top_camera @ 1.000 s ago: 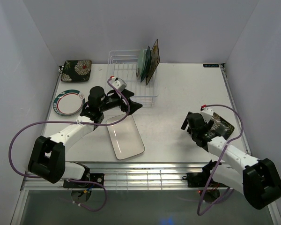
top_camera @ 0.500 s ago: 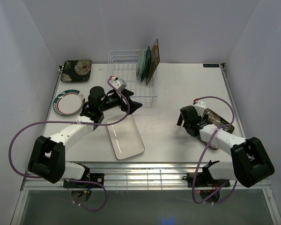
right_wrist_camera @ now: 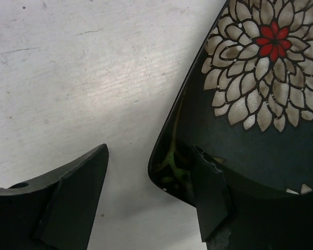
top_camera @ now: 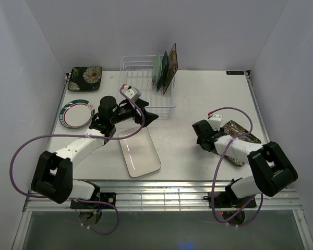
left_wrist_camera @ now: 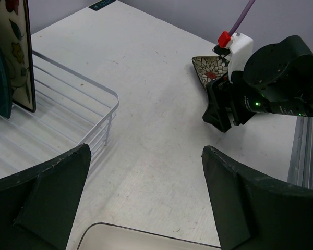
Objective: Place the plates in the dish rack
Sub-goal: Move the plate to the center of the board.
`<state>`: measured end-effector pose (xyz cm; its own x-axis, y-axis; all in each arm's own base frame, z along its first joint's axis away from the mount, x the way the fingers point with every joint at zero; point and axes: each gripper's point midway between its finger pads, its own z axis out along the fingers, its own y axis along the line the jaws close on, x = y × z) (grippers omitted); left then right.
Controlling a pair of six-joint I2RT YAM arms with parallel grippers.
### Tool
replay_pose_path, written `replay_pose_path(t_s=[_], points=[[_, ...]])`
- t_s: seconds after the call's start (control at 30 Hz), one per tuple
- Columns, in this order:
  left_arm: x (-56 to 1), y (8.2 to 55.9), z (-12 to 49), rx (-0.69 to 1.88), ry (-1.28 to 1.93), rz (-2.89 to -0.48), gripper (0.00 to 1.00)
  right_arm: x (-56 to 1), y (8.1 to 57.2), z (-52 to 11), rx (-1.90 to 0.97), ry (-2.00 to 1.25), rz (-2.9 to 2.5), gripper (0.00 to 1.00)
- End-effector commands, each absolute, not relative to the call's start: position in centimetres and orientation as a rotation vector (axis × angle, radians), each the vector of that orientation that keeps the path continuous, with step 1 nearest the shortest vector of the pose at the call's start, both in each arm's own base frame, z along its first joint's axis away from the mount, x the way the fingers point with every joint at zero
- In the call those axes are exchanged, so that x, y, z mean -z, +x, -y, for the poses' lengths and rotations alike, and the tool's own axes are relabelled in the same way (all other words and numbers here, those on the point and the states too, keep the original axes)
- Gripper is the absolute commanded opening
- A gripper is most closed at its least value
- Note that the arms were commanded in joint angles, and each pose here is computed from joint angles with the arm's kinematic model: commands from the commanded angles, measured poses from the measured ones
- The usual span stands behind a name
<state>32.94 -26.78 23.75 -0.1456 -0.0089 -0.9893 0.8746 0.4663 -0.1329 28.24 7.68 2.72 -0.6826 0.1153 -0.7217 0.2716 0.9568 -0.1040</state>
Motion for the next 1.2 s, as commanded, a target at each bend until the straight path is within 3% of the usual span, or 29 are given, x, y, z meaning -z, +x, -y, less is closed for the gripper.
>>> replay_pose_path(t_s=[0.0,0.03,0.1,0.13,0.2,0.3,0.37,0.43,0.77,0.9,1.17], points=[[-24.6,32.9,26.9,0.912,0.801,-1.491,0.98,-2.7,28.4,-7.6,0.346,0.295,-2.328,0.67],[-24.8,32.9,26.8,0.909,0.799,-1.487,0.98,-2.4,28.2,-7.4,0.374,0.291,-2.343,0.61],[-24.8,32.9,26.8,0.906,0.799,-1.486,0.98,-2.5,28.2,-7.5,0.398,0.287,-2.338,0.58],[-24.8,32.9,26.8,0.906,0.799,-1.486,0.98,-2.5,28.2,-7.5,0.411,0.287,-2.339,0.48],[-24.9,32.9,26.8,0.906,0.799,-1.485,0.98,-2.8,28.2,-7.6,0.431,0.290,-2.323,0.44],[-24.9,32.9,26.8,0.905,0.800,-1.484,0.98,-3.2,27.9,-7.4,0.507,0.284,-2.305,0.29],[-24.8,32.9,26.8,0.907,0.801,-1.487,0.98,-3.4,27.8,-7.7,0.546,0.277,-2.303,0.27],[-24.7,33.0,26.8,0.906,0.800,-1.489,0.98,-3.3,27.7,-7.7,0.598,0.268,-2.296,0.10],[-25.0,33.5,26.5,0.877,0.777,-1.492,0.98,-4.8,28.3,-14.1,0.533,0.100,-2.246,0.08],[-25.0,36.5,24.3,0.717,0.590,-1.556,0.98,-5.2,28.3,-17.0,0.465,0.042,-2.228,0.08],[-25.6,38.5,21.6,0.636,0.427,-1.587,0.98,-4.7,27.3,-24.5,0.174,-0.125,-2.202,0.08]])
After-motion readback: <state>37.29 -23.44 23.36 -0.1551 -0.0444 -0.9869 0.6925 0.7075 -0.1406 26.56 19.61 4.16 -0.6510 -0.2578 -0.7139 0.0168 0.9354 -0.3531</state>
